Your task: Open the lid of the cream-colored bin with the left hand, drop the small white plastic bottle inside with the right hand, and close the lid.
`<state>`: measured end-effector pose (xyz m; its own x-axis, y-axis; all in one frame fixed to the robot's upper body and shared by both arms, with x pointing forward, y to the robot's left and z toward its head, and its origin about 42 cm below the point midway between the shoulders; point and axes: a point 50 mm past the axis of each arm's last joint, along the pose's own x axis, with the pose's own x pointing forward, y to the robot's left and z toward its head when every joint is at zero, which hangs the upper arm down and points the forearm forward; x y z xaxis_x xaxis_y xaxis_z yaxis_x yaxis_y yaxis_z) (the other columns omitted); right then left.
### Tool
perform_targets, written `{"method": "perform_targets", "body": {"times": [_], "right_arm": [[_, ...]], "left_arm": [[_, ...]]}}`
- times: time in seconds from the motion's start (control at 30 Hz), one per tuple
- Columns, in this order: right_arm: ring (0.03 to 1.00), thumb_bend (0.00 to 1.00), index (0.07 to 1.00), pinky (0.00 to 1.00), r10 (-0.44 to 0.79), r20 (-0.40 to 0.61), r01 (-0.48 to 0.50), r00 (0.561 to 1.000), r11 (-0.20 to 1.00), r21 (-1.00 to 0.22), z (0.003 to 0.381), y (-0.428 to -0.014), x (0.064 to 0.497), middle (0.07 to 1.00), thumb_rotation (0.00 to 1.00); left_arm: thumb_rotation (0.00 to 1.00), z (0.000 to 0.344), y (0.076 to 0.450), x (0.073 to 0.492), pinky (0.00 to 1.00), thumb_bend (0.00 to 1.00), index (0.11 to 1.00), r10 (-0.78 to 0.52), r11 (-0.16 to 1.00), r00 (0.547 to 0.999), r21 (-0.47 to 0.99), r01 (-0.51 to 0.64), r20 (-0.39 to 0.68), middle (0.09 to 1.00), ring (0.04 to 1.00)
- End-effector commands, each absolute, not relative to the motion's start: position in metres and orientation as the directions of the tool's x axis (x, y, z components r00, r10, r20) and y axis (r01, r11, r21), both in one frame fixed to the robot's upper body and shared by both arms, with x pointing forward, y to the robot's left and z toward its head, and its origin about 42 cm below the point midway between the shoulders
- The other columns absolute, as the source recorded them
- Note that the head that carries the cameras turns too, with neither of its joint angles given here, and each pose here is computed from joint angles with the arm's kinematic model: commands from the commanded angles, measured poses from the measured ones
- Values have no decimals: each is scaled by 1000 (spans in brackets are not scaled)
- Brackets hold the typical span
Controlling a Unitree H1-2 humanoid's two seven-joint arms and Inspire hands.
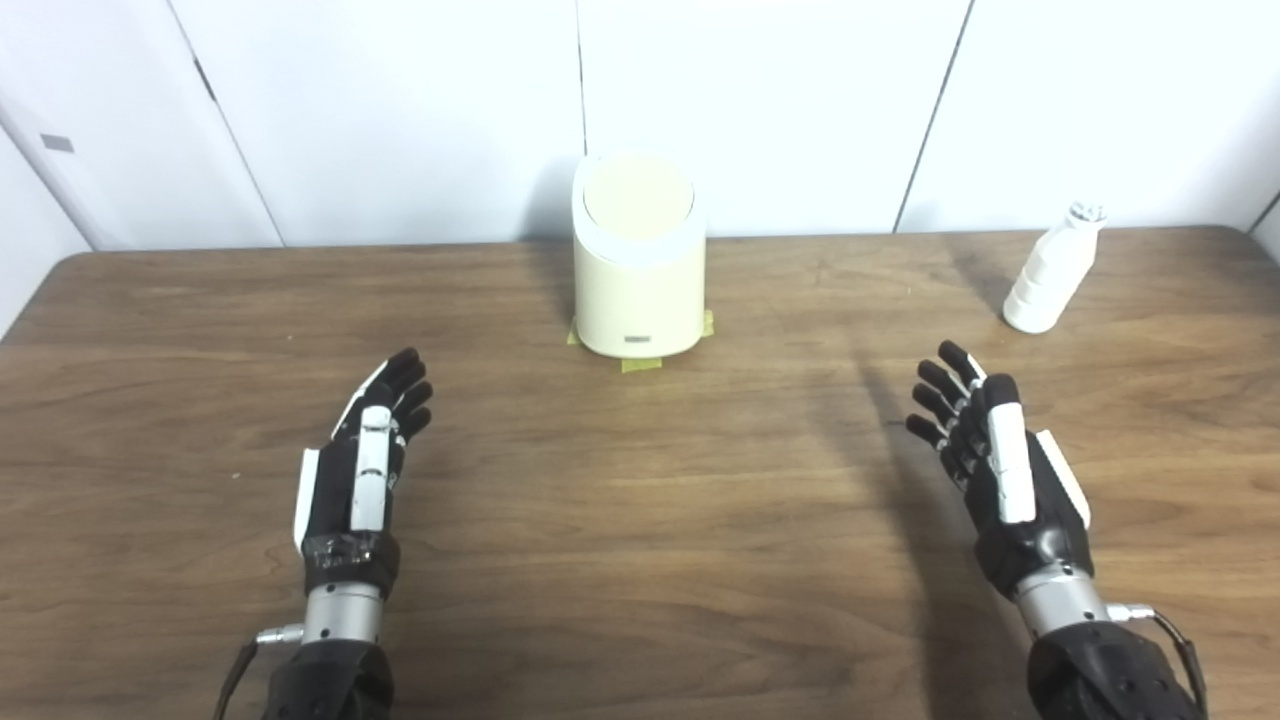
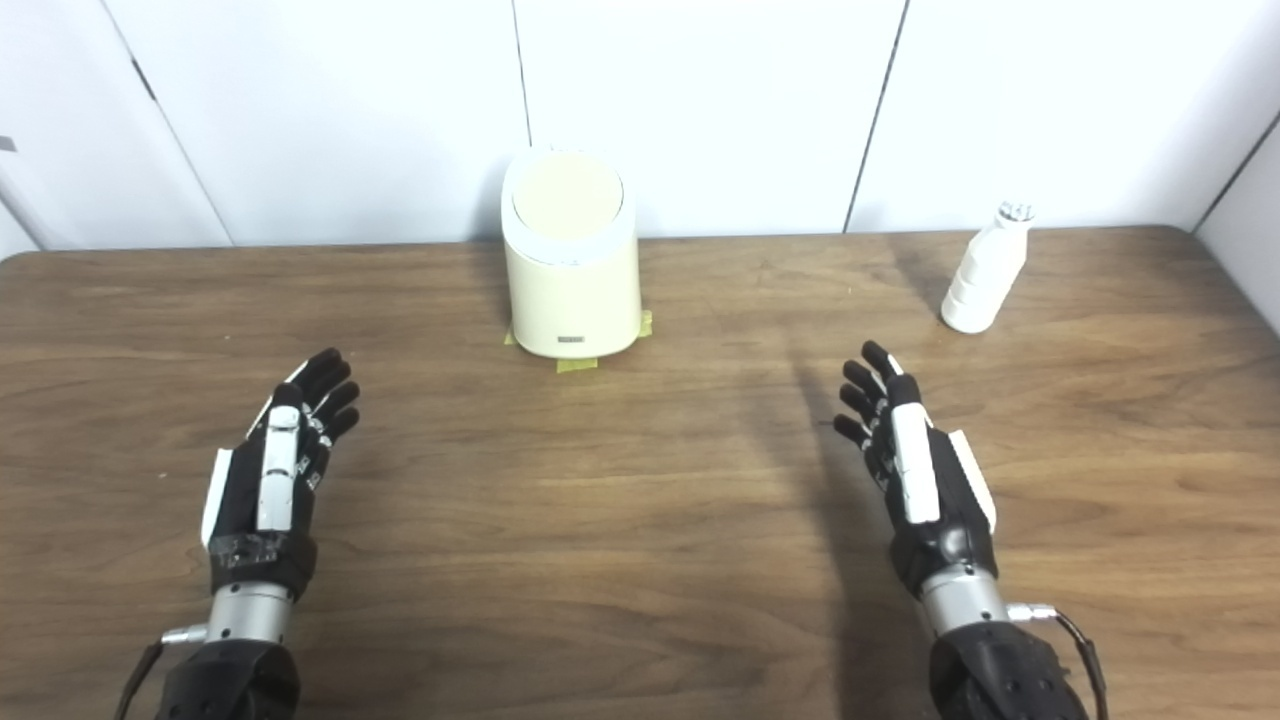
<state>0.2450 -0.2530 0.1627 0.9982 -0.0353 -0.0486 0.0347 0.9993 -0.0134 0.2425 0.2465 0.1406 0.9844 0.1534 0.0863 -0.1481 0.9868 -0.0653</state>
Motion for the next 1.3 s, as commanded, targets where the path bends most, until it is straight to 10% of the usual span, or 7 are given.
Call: {"method": "perform_targets", "body": {"times": [0.0,1.27], "right_arm": [[923,612,955,873,-31,5,31,1000,999,-18,172,-254,242,926,1000],[923,582,969,862,-28,-11,28,1000,1000,-9,157,-253,238,928,1000]], "left_arm": [[849,124,250,209,888,473,867,173,984,984,-51,-171,30,877,874],[843,110,253,206,884,483,904,178,983,984,-42,-177,12,899,893]]}}
